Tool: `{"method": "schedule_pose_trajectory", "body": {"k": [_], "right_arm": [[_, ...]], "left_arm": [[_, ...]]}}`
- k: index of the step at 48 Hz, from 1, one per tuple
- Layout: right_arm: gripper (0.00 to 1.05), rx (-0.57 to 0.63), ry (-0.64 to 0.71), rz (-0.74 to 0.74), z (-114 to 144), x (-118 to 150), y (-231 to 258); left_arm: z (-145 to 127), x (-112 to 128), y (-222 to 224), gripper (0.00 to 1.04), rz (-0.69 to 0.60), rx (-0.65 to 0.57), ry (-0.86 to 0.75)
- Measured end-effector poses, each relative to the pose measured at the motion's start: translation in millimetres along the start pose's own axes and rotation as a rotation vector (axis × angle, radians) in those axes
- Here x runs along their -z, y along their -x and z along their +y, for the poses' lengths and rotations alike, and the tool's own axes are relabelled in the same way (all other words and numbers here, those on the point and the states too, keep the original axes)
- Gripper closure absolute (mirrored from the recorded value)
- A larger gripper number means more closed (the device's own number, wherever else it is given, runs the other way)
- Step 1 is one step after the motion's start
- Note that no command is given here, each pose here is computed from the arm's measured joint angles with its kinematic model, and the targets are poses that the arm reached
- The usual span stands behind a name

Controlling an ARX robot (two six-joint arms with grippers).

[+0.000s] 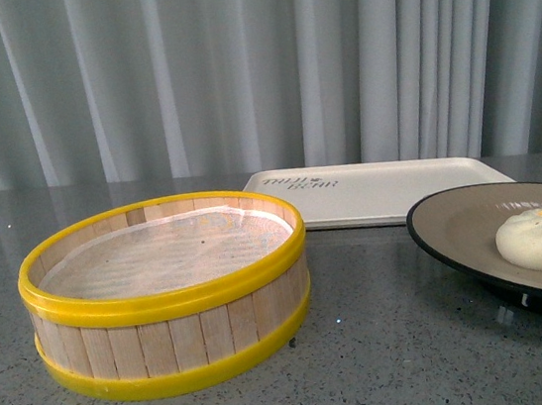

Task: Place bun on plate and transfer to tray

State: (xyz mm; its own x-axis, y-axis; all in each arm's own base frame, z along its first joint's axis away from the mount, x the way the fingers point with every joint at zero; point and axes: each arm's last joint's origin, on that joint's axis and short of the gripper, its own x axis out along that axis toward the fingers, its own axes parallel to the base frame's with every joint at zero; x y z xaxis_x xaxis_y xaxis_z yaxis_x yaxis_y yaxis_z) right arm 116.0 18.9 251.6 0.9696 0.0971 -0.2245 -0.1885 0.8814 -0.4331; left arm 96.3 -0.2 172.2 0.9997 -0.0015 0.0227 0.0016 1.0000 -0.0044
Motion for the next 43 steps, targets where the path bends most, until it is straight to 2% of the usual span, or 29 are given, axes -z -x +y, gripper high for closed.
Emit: {"method": "schedule_pose_trajectory", "body": {"k": [6, 11, 19, 24, 33, 43], "right_arm": [[0.08, -0.081, 0.280, 0.110, -2, -3, 6], [0.08, -0.157, 0.460, 0.164, -2, -1, 10], [0.08, -0.228, 0.710, 0.158, -14, 4, -4], [0.08, -0.258, 0.809, 0.153, -24, 9, -28], [0.08, -0.307, 0.890, 0.109, -32, 11, -65], [0.08, -0.354, 0.931, 0.070, -25, 11, -88]], "left_arm": [[0, 0, 0, 0.07, 0.000, 0.000, 0.000], [0, 0, 0, 0.07, 0.000, 0.000, 0.000], [0, 0, 0, 0.07, 0.000, 0.000, 0.000], [0, 0, 0, 0.07, 0.000, 0.000, 0.000], [0, 0, 0, 0.07, 0.000, 0.000, 0.000], [0, 0, 0, 0.07, 0.000, 0.000, 0.000]]}}
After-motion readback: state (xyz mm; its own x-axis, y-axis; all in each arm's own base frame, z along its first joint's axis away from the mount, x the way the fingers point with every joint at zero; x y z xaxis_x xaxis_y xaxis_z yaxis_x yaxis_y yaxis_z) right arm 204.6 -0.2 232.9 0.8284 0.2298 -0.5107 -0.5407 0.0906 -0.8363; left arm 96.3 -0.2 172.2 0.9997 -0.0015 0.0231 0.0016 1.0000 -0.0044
